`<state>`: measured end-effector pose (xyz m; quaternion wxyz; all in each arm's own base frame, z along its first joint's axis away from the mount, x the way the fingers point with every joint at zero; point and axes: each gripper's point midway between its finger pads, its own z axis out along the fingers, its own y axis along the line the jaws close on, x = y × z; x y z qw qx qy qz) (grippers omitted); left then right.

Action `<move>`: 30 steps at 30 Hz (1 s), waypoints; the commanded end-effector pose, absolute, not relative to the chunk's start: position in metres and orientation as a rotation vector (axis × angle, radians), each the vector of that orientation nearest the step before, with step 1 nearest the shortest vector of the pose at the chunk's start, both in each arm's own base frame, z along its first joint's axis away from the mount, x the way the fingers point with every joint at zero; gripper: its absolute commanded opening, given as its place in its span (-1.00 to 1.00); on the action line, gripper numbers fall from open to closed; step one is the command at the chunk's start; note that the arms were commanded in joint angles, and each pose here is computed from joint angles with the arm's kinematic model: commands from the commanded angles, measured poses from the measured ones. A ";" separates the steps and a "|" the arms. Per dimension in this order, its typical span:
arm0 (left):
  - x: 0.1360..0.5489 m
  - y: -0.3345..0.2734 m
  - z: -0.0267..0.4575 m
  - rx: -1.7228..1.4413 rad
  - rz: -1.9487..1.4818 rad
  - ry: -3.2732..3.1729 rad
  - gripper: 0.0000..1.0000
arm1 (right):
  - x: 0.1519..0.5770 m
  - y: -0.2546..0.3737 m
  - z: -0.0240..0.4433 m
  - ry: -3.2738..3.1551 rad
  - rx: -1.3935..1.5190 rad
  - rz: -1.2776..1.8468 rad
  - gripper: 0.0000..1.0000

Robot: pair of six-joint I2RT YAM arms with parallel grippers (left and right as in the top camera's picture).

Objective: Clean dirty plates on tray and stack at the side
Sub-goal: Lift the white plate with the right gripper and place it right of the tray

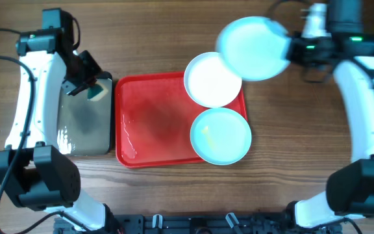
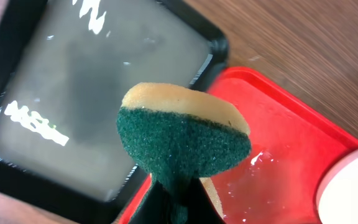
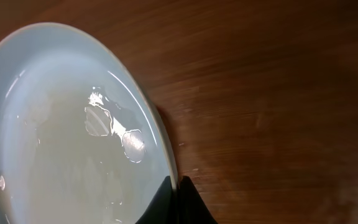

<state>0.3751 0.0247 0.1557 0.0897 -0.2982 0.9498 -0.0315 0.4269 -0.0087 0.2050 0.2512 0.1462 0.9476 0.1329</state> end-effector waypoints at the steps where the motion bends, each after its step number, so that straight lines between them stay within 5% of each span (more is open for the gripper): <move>1: 0.380 0.005 0.154 -0.783 -0.088 2.841 -0.92 | 0.408 -0.083 0.178 2.587 0.672 0.263 -0.91; 8: 0.389 -0.021 0.156 -0.676 -0.113 2.831 -0.92 | 0.344 -0.130 0.067 2.658 1.039 0.075 -0.91; 13: 0.390 -0.024 0.156 -0.666 -0.116 2.831 -0.92 | 0.329 -0.129 0.019 2.632 1.041 0.032 -0.91; 14: 0.390 -0.024 0.156 -0.666 -0.116 2.831 -0.92 | 0.327 -0.128 0.016 2.635 1.041 0.032 -0.89; 17: 0.390 -0.024 0.156 -0.666 -0.116 2.831 -0.92 | 0.328 -0.112 0.021 2.680 1.004 0.156 -0.21; 24: 0.390 -0.024 0.156 -0.666 -0.116 2.831 -0.92 | 0.340 -0.027 0.104 2.773 0.570 0.548 -0.11; 30: 0.389 -0.024 0.156 -0.666 -0.115 2.832 -0.92 | 0.314 0.065 0.072 2.970 0.201 0.553 -0.12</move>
